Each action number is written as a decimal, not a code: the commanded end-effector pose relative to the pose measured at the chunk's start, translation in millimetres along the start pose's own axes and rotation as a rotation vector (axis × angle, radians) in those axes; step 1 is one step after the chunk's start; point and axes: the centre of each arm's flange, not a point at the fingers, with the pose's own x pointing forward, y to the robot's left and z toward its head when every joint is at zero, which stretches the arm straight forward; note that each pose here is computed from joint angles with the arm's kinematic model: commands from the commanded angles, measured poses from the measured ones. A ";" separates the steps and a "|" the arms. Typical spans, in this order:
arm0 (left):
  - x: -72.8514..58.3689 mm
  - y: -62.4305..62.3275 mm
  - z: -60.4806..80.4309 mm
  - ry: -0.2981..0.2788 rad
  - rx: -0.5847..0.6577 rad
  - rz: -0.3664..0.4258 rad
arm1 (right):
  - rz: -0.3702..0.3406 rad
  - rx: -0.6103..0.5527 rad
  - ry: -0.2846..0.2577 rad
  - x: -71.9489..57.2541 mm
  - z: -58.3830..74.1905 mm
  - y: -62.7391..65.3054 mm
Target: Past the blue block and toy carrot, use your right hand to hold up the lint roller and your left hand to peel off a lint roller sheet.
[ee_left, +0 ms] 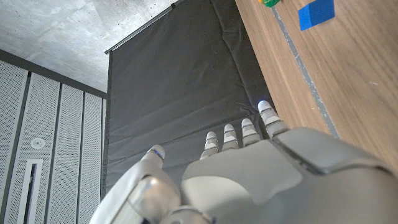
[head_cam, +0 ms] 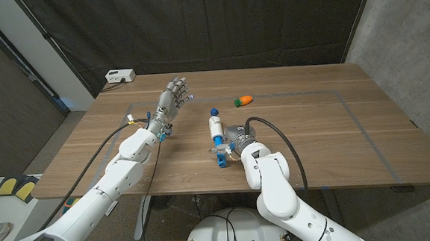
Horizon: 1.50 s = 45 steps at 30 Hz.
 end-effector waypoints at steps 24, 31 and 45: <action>-1.2 2.8 3.0 0.015 0.007 -0.025 | 0.037 -0.018 0.084 23.5 -5.8 27.2; -1.9 3.3 2.7 0.023 0.006 -0.023 | 0.005 -0.015 0.116 27.1 -11.8 23.8; 4.2 5.1 3.0 0.028 0.008 -0.024 | 0.063 -0.006 0.121 43.5 -15.9 25.2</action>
